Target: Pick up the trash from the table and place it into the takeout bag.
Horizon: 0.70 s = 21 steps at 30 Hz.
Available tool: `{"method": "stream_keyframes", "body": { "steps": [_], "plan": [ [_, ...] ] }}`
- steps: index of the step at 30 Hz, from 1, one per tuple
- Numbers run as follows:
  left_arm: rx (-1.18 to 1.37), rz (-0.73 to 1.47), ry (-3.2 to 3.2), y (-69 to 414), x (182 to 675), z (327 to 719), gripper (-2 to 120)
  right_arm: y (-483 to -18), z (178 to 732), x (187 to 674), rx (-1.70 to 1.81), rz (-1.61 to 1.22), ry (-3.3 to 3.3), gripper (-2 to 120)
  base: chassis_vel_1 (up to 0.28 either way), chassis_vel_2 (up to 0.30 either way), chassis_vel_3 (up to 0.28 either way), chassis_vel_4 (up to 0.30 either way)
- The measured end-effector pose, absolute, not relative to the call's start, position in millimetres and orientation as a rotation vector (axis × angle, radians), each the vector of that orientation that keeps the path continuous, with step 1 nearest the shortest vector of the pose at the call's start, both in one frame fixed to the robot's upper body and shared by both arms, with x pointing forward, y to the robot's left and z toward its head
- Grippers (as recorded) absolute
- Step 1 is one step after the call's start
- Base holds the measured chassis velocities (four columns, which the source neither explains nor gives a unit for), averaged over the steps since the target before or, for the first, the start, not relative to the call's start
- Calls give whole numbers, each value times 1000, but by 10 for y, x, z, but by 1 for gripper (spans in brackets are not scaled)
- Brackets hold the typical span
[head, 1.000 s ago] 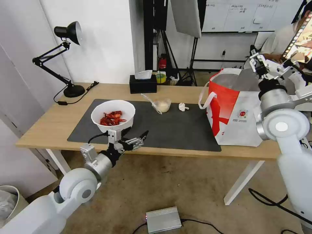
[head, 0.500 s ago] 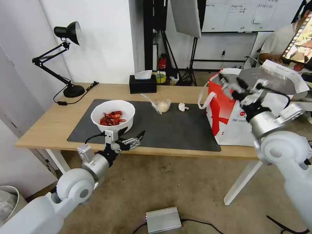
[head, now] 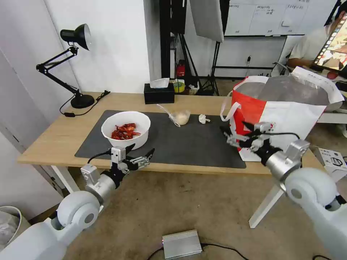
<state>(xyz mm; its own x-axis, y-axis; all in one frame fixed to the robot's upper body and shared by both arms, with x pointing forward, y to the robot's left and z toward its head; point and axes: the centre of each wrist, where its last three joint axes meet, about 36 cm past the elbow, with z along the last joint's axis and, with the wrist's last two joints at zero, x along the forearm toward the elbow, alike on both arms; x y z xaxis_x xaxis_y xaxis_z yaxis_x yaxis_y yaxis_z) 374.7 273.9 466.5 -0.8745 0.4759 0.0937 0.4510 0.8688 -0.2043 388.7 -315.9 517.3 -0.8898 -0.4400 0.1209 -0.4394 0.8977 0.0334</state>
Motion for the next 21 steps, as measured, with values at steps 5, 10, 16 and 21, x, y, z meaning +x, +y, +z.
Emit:
{"method": "stream_keyframes", "body": {
  "steps": [5, 10, 16, 21],
  "plan": [
    [-710, 242, -2900, 2762, 3736, 4628, 100, -3110, 5023, 3742, 689, -3, -2882, 100, 0, 0, 0, 0],
    [-636, 174, -2886, 2849, 3709, 4561, 100, -3072, 4925, 3631, 661, -7, -2840, 100, 0, 0, 0, 0],
    [-585, 132, -2872, 2989, 3657, 4524, 100, -3040, 4848, 3533, 639, -21, -2811, 100, 0, 0, 0, 0],
    [-574, 110, -2870, 3074, 3650, 4537, 100, -3016, 4839, 3490, 614, -25, -2805, 100, 0, 0, 0, 0]
  ]
}}
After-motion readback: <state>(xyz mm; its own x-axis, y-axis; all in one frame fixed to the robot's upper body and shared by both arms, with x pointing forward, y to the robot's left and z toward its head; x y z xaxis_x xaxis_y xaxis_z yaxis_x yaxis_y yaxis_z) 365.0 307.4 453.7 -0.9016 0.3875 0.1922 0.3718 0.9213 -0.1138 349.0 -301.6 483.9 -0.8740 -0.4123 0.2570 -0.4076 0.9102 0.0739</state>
